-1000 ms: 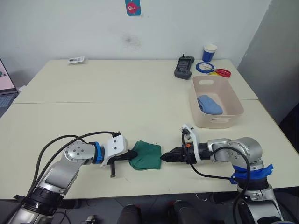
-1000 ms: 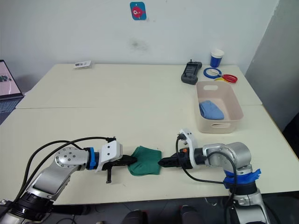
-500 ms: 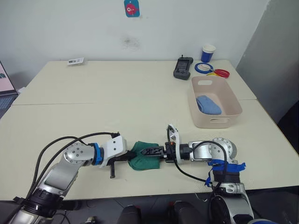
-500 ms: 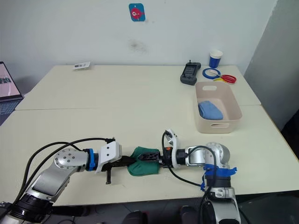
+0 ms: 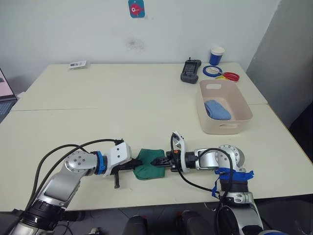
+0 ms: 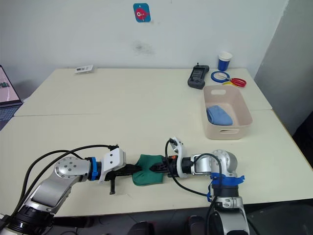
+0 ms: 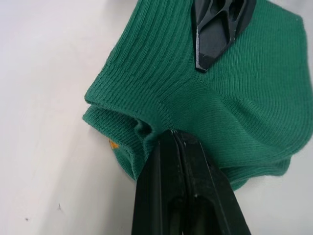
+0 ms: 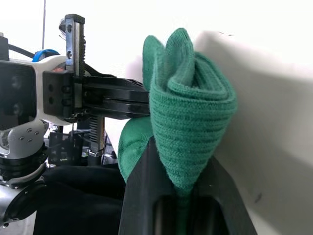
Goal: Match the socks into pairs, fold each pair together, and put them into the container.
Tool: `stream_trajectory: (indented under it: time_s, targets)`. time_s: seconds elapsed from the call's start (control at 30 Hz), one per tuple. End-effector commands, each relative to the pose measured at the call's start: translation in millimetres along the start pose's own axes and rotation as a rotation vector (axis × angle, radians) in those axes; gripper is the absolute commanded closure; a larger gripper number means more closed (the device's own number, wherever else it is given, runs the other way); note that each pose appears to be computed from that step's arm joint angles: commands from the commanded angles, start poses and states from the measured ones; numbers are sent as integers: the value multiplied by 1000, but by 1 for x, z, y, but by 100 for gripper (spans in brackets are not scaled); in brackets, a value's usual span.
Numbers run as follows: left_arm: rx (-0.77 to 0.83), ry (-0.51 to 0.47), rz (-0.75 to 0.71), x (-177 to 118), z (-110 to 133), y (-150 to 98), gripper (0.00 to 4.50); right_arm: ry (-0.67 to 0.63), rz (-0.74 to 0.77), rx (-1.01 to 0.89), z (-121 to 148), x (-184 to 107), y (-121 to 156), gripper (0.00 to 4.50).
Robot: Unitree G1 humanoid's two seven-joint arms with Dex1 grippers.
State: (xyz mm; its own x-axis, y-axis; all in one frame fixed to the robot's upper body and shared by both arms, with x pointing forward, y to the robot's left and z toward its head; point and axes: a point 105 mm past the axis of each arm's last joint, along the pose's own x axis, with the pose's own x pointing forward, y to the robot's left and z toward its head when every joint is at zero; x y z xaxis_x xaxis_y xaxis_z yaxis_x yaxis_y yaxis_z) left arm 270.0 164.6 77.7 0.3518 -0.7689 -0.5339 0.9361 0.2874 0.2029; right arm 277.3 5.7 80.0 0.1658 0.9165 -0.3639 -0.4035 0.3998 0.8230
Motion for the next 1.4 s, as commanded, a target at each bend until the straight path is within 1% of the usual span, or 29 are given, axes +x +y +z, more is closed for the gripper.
stream_trajectory:
  time_s: [0.03, 0.07, 0.1, 0.13, 0.23, 0.3, 0.33, 0.4, 0.5, 0.53, 0.63, 0.7, 0.8, 0.87, 0.93, 1.0, 1.03, 1.07, 1.17, 1.23, 1.33, 1.4]
  targets:
    - [-68, -53, -19, -6, 7, -2, 432, -18, -11, -25, 2, -2, -1, 449]
    - [-103, -121, -10, -15, 24, 3, 413, -35, -13, -40, 5, -6, -1, 450]
    - [-123, -167, -16, -23, 38, 4, 399, -48, -18, -63, 7, -9, -1, 450]
    - [-135, -194, -31, -32, 50, 4, 370, -66, -16, -82, 11, -14, 0, 450]
    - [-139, -221, -35, -52, 74, 8, 275, -122, 0, -152, 22, -27, 8, 450]
    - [-145, -227, -21, -60, 82, 16, 205, -157, -12, -230, 32, -36, 13, 450]
    - [-142, -236, -9, -62, 87, 20, 178, -178, -27, -267, 38, -41, 14, 450]
    - [-123, -277, 0, -66, 105, 28, 118, -253, -31, -315, 57, -53, 24, 450]
    - [-91, -351, -13, -66, 134, 33, 22, -349, -25, -390, 80, -72, 42, 450]
    - [-77, -374, -15, -65, 144, 35, 4, -379, -19, -415, 87, -80, 50, 450]
    - [-35, -470, 9, -64, 174, 46, 4, -506, -61, -503, 118, -113, 69, 450]
    - [-14, -529, 46, -60, 190, 54, 4, -569, -143, -574, 135, -136, 74, 450]
    - [17, -572, 80, -44, 206, 65, 4, -665, -419, -778, 170, -184, 70, 450]
    - [30, -589, 90, -34, 211, 68, 4, -686, -575, -914, 185, -207, 67, 450]
    - [43, -611, 107, -25, 217, 71, 4, -649, -773, -1090, 198, -225, 55, 450]
    - [52, -633, 127, -15, 224, 73, 4, -521, -1007, -1326, 205, -241, 38, 450]
    - [55, -642, 122, -11, 227, 72, 4, -443, -1093, -1428, 206, -245, 30, 450]
    - [55, -653, 115, -7, 229, 70, 4, -368, -1142, -1510, 207, -246, 22, 450]
    - [51, -670, 101, 0, 233, 66, 4, -214, -1171, -1644, 205, -238, 3, 450]
    - [56, -669, 101, 2, 233, 65, 4, -84, -1178, -1735, 201, -230, -10, 450]
    - [59, -664, 103, 2, 233, 64, 4, 106, -1098, -1822, 187, -211, -29, 450]
    - [57, -659, 103, 2, 231, 63, 4, 192, -1020, -1838, 176, -202, -37, 450]
